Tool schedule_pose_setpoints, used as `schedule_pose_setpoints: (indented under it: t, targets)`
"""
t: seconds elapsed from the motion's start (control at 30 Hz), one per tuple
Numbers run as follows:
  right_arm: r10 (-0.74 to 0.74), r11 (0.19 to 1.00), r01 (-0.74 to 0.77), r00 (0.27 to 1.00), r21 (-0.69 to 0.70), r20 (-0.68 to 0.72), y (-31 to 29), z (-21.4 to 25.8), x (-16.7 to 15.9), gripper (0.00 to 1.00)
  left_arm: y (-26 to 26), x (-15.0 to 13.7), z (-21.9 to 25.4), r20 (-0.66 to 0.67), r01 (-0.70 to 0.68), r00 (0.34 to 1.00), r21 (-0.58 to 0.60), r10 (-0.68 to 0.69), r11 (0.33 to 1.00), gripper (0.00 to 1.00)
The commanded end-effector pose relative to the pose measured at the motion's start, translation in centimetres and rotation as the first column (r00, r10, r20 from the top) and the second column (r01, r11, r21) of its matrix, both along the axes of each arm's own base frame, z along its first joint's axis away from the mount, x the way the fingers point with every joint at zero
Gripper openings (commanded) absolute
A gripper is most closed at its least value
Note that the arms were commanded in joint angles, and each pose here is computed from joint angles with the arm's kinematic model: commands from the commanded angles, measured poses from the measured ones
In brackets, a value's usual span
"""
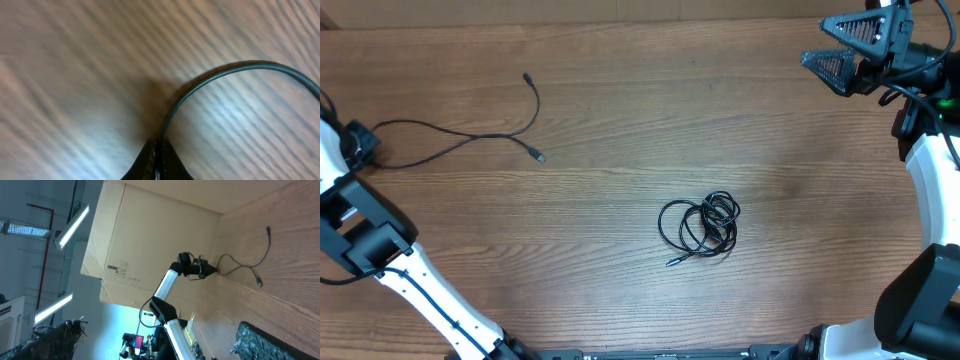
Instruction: Untangle cables
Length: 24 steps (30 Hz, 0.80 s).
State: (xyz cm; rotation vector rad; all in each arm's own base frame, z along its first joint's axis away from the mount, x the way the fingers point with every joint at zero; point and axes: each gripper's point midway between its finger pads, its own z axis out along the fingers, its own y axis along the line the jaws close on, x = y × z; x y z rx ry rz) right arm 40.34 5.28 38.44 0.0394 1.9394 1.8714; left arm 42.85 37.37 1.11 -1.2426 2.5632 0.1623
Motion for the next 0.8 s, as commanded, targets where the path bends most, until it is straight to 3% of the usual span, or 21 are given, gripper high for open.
schedule_pose_setpoints:
  t: [0.0, 0.07, 0.17, 0.2, 0.43, 0.63, 0.77]
  targets:
    - [0.005, 1.0, -0.004, 0.999, -0.014, 0.052, 0.5, 1.5, -0.7, 1.0, 2.0, 0.7, 5.7, 0.095, -0.045, 0.995, 0.085, 0.037, 0.995, 0.04]
    - [0.009, 1.0, -0.009, 0.999, -0.014, 0.052, 0.7, 1.5, -0.7, 1.0, 1.7, 1.2, 6.8, 0.13, -0.034, 0.991, 0.073, 0.024, 0.997, 0.22]
    - [0.022, 1.0, -0.022, 0.998, -0.017, 0.052, 1.1, 1.4, -0.8, 1.0, 0.9, 1.8, 8.0, 0.187, -0.05, 0.981, 0.029, 0.043, 0.998, 0.85]
    - [0.027, 1.0, -0.026, 0.998, -0.018, 0.052, 1.2, 1.4, -0.9, 1.0, 0.6, 2.0, 8.6, 0.209, -0.06, 0.976, 0.009, 0.057, 0.998, 0.98]
    - [0.029, 0.999, -0.028, 0.998, -0.019, 0.055, 1.3, 1.4, -0.9, 1.0, -2.4, 4.3, 16.6, 0.429, 0.007, 0.903, -0.063, 0.021, 0.998, 1.0]
    - [0.029, 0.999, -0.028, 0.998, -0.019, 0.055, 1.3, 1.4, -0.9, 1.0, -8.7, 6.3, 26.2, 0.651, 0.233, 0.748, -0.082, -0.125, 0.969, 0.96]
    - [0.029, 0.999, -0.028, 0.998, -0.019, 0.055, 1.3, 1.4, -0.9, 1.0, -15.4, 7.1, 31.4, 0.724, 0.398, 0.646, -0.048, -0.243, 0.916, 0.95]
